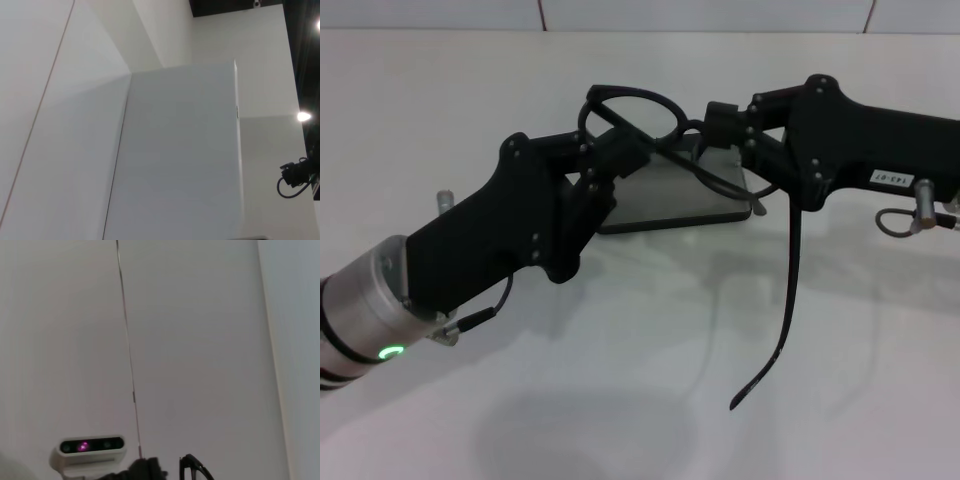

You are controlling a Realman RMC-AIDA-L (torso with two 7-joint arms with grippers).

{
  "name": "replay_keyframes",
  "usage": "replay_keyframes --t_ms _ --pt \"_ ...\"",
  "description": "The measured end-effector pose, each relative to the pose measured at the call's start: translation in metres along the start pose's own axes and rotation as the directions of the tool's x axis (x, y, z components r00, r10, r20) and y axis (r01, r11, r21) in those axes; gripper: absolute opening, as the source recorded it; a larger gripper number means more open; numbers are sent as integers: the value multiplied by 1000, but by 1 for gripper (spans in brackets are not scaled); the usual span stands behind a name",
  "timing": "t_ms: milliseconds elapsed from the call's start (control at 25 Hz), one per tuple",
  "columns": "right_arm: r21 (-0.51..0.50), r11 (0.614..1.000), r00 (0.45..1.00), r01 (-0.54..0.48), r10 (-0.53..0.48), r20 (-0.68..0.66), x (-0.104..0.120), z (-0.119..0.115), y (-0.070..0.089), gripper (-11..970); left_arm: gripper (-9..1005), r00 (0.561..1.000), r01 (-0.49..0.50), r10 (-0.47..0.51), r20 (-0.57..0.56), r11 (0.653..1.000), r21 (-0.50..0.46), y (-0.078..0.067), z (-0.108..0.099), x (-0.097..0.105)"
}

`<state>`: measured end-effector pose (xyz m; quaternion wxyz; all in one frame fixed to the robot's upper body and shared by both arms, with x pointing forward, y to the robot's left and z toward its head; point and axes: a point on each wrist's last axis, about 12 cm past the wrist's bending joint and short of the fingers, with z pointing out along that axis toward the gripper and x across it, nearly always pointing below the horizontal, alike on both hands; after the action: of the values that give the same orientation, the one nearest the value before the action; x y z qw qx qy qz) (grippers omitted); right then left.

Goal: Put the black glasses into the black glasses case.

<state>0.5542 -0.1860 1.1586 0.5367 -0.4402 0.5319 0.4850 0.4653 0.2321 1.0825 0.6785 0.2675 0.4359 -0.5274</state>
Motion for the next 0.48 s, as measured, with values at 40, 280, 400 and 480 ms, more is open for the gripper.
replay_keyframes --t_ms 40,280,400,480 --pt "-5 1000 1000 -2 2 -1 1 1 1 38 40 1000 0 0 0 1000 0 0 0 0" --pt "-3 1000 1000 3 -3 -2 1 1 0 41 40 1000 -4 3 -22 1000 -12 2 1 3" --pt "14 1000 1000 8 -8 4 -2 -4 -2 43 40 1000 -1 0 -25 1000 -18 1 -2 2" --pt "29 999 1000 15 -15 16 -4 -8 -4 44 40 1000 0 -1 -27 1000 -25 1 -4 2"
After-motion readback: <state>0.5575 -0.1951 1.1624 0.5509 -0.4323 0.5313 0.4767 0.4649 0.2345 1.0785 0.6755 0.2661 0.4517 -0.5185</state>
